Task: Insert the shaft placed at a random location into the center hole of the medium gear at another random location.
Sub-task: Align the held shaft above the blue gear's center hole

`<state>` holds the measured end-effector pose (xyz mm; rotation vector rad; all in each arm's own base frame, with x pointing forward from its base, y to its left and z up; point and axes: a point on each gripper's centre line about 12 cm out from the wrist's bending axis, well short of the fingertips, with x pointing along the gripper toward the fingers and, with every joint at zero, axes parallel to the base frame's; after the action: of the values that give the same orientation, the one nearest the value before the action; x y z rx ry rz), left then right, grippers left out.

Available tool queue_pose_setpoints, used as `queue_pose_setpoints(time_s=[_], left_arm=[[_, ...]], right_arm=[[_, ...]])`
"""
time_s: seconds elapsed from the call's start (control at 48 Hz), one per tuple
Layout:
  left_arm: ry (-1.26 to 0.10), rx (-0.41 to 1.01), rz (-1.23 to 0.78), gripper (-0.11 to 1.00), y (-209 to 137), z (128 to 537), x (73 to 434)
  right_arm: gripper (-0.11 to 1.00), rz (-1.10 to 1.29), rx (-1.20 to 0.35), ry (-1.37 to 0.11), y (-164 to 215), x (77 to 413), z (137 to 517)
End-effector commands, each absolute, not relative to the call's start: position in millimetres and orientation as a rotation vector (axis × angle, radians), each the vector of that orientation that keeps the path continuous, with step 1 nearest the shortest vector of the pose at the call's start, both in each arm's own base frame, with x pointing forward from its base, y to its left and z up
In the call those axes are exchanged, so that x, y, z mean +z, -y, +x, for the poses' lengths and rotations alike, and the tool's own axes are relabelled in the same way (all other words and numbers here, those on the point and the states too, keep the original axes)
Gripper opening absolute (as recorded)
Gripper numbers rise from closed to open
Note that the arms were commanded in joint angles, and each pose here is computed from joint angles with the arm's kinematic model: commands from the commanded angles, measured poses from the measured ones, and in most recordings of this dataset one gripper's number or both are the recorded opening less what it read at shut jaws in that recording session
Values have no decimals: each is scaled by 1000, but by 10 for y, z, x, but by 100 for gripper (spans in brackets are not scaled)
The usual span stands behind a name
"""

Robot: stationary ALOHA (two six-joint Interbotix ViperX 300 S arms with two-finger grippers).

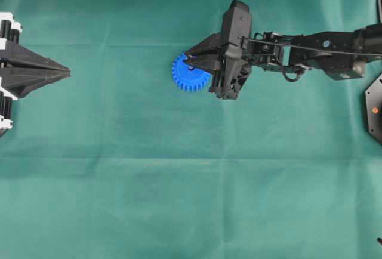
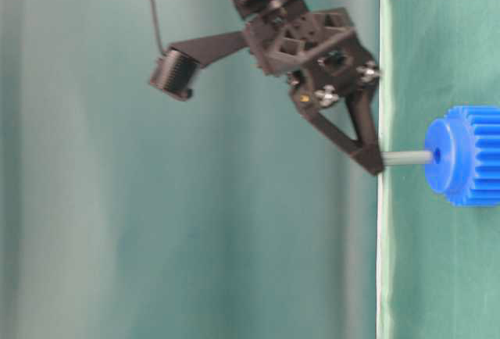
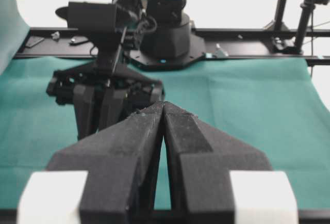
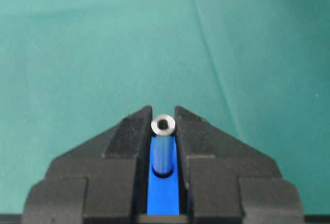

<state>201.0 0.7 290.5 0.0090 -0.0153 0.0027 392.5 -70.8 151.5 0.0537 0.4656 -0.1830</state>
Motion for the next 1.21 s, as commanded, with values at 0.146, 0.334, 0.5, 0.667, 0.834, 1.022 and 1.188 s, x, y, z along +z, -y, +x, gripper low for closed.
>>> queue_pose_setpoints(time_s=[0.146,0.334,0.5,0.667,0.834,1.022,1.188], left_arm=[[38,4,11,0,-9,2030,2982],[38,4,11,0,-9,2029,2977],[38,4,11,0,-9,2029,2977],[38,4,11,0,-9,2029,2977],[40,4,11,0,-9,2029,2979],[40,4,11,0,-9,2029,2979],[35,4,11,0,-9,2030,2968]], right_arm=[[14,31,-176,-412,694,1839,3897],[14,32,-176,-414,695,1812,3901],[14,33,-177,-420,700,1704,3927],[14,40,-180,-433,708,1555,3958],[14,48,-183,-446,711,1472,3968],[14,51,-182,-454,705,1442,3966],[14,51,-182,-455,705,1421,3961]])
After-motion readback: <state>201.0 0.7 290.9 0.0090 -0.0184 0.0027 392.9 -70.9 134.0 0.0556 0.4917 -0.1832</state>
